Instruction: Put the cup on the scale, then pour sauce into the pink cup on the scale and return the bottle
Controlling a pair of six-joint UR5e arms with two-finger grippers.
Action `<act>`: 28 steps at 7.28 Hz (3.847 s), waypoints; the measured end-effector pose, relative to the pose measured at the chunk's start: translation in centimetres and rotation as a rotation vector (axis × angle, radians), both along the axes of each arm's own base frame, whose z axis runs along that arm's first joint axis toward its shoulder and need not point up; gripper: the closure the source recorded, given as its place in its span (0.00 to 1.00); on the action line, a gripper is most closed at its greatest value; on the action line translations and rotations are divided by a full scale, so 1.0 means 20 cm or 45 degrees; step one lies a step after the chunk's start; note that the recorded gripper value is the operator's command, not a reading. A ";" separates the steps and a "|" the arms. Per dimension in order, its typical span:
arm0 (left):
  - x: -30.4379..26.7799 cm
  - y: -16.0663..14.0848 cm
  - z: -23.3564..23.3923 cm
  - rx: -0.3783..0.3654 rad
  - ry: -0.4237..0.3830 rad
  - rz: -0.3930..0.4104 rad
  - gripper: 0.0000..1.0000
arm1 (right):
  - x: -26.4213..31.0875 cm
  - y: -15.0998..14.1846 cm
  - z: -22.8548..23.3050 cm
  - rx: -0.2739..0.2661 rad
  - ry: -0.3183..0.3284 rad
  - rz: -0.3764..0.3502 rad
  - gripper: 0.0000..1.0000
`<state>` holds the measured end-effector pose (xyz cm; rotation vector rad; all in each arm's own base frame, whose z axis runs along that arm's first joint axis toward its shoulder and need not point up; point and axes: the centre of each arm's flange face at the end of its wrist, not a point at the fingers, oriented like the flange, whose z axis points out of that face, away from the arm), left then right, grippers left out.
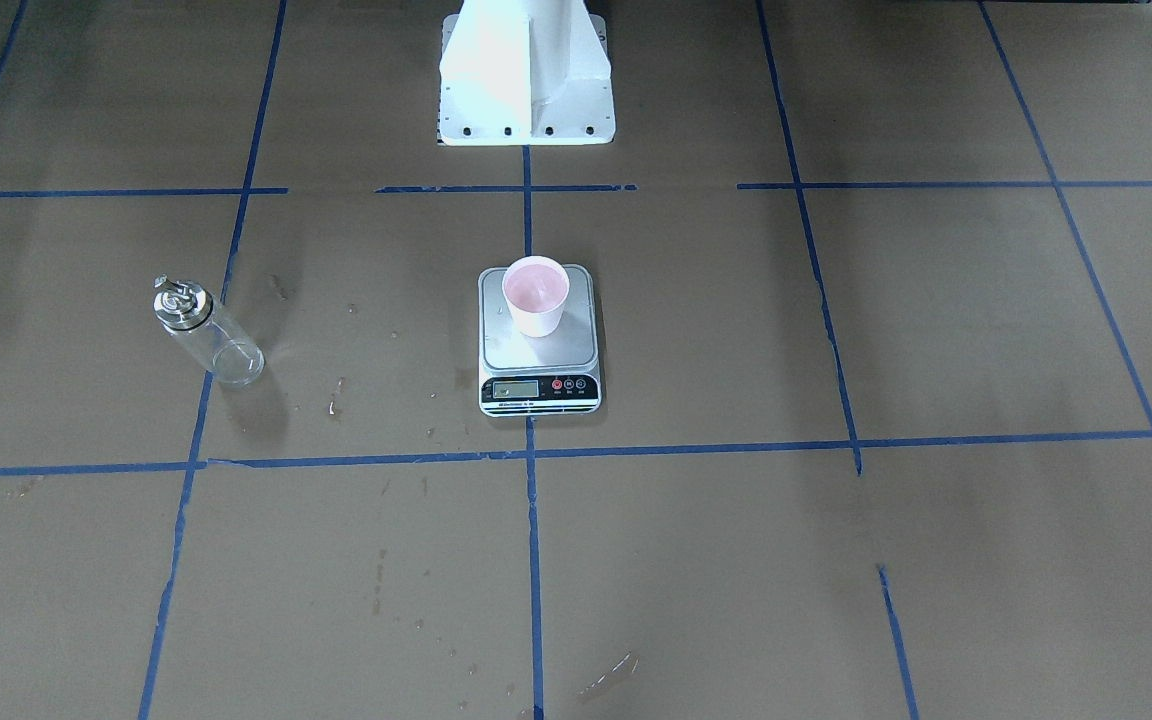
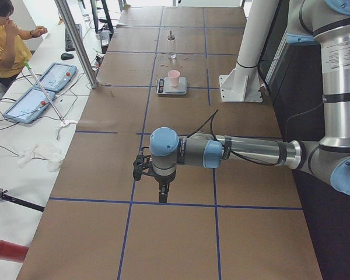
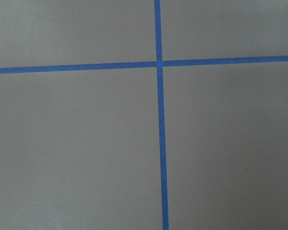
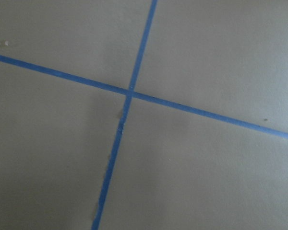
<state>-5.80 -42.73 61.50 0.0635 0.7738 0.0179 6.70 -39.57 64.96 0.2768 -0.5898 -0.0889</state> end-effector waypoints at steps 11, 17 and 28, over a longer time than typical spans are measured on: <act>0.01 -0.03 -0.04 0.034 0.000 0.004 0.00 | 0.07 -0.16 0.09 -0.344 -0.168 -0.024 0.00; 0.02 -0.04 -0.07 0.125 -0.001 0.011 0.00 | 0.06 -0.16 0.09 -0.349 -0.166 -0.023 0.00; 0.02 -0.02 -0.05 0.120 0.002 0.011 0.00 | 0.06 -0.16 0.09 -0.334 -0.165 -0.027 0.00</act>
